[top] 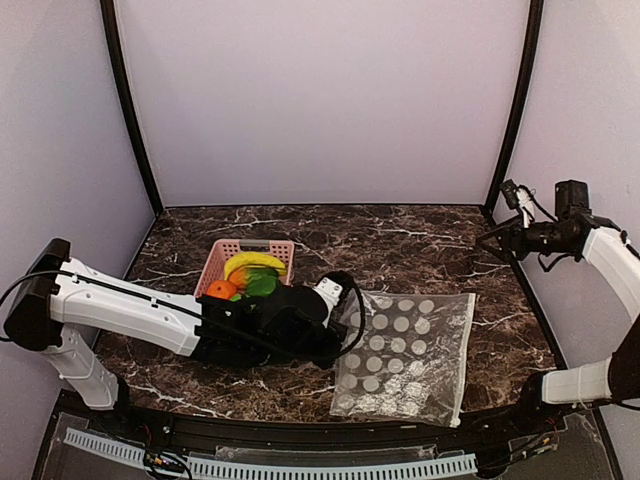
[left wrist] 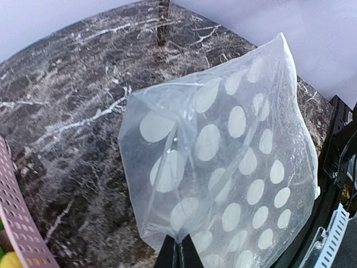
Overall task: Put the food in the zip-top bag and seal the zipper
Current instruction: Pick up the zipper food storage bag at the center of the board, then pass from the left arm to the right
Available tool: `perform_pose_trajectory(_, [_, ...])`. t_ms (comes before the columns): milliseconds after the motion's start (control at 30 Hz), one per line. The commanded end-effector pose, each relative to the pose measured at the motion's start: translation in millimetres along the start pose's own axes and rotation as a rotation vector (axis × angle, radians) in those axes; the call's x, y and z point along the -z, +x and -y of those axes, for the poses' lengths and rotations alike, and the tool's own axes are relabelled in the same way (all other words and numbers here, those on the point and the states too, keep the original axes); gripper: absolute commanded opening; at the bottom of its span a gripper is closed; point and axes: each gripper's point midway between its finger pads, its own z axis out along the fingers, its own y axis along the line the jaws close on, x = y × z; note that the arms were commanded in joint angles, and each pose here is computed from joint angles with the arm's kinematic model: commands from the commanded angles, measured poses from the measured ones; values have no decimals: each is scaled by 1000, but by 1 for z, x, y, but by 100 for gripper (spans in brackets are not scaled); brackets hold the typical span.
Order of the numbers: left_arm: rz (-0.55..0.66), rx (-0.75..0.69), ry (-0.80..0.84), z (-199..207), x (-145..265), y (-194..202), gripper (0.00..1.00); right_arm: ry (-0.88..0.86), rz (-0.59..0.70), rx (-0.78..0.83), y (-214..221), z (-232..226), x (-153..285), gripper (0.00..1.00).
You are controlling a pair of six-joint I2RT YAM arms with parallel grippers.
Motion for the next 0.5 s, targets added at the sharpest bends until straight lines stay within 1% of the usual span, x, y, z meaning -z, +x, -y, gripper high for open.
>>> perform_pose_trajectory(0, [275,-106,0,-29,29,-62,1,-106,64,-17,-22,-12,11,77])
perform_pose_trajectory(33, [282,-100,15,-36,29,-67,1,-126,68,-15,-21,-15,11,76])
perform_pose_trajectory(100, [339,-105,44,-45,41,-82,1,-196,92,6,-18,-26,10,73])
perform_pose_trajectory(133, [343,-129,50,-48,41,-80,1,-226,102,15,-15,-30,9,71])
perform_pose_trajectory(167, [374,-123,72,-51,47,-89,1,-262,115,20,-13,-35,8,69])
perform_pose_trajectory(200, [376,-125,76,-55,47,-87,1,-298,128,23,-10,-40,7,67])
perform_pose_trajectory(233, [399,-113,103,-59,52,-94,1,-332,141,22,-9,-44,7,66])
perform_pose_trajectory(367, [419,-46,161,-75,58,-97,1,-428,183,39,0,-56,5,59])
perform_pose_trajectory(467, [442,15,161,-87,60,-105,1,-480,196,39,5,-65,4,58])
